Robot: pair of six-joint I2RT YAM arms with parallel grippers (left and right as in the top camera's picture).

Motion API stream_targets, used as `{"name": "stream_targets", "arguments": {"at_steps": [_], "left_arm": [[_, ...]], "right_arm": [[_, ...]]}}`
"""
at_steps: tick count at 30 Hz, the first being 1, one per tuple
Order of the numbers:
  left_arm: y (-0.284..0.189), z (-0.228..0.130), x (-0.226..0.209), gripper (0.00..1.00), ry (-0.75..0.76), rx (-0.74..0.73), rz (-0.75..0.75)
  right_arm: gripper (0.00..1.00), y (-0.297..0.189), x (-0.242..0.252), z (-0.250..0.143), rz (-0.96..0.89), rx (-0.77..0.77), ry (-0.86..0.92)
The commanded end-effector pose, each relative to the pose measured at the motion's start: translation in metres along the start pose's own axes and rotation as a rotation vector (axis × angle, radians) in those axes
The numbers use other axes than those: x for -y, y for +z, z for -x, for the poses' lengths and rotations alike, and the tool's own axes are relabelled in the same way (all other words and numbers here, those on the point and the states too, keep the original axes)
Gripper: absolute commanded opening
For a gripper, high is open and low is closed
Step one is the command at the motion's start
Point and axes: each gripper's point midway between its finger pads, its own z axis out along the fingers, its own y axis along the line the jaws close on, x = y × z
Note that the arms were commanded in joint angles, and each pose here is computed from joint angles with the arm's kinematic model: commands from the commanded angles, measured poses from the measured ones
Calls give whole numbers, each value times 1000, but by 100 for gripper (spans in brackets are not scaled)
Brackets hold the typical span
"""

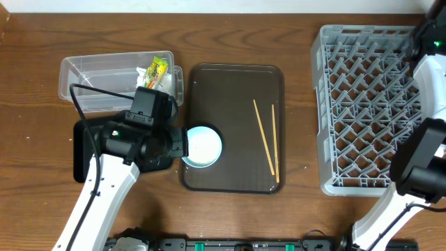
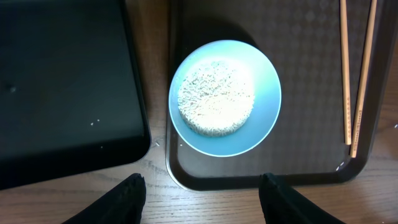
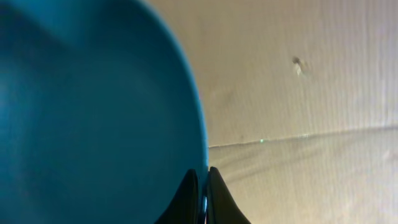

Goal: Sort waste into correct bins and load items into the dishwasher rack
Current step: 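Grasp the blue plate rim and stand it upright in the grey rack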

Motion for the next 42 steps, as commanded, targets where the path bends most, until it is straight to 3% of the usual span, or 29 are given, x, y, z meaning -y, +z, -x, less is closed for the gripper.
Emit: {"name": "stream_targets", "arguments": {"at_steps": [1,8,21,22,24,25,29,35,38,42], "left_arm": [[-3,3,1,62,-5,11,-1],[-3,3,1,62,-5,11,-1],[-3,3,1,62,-5,11,-1],[-3,3,1,62,-5,12,-1],[-3,3,1,62,-5,12,-1],[-3,3,1,62,-5,11,-1],[-3,3,1,62,-5,11,-1],[-3,3,1,62,-5,12,-1],[-3,4,1,62,-4,15,-2],[-3,4,1,62,-4,17,1]], "right_arm": [[1,-23,-39,18,164,127,-181],[1,-43,-61,23,237,157,-193],[1,-50,-86,-7,348,55,-127],[4,-50,-87,-8,352,48,-116],[27,-51,-88,-11,358,33,-78],[31,-51,-88,-11,359,29,-63],[35,-62,-80,-6,411,69,-30],[64,-91,-32,10,483,183,124],[72,-117,-15,12,586,247,190],[72,-169,-22,6,850,300,239]]}}
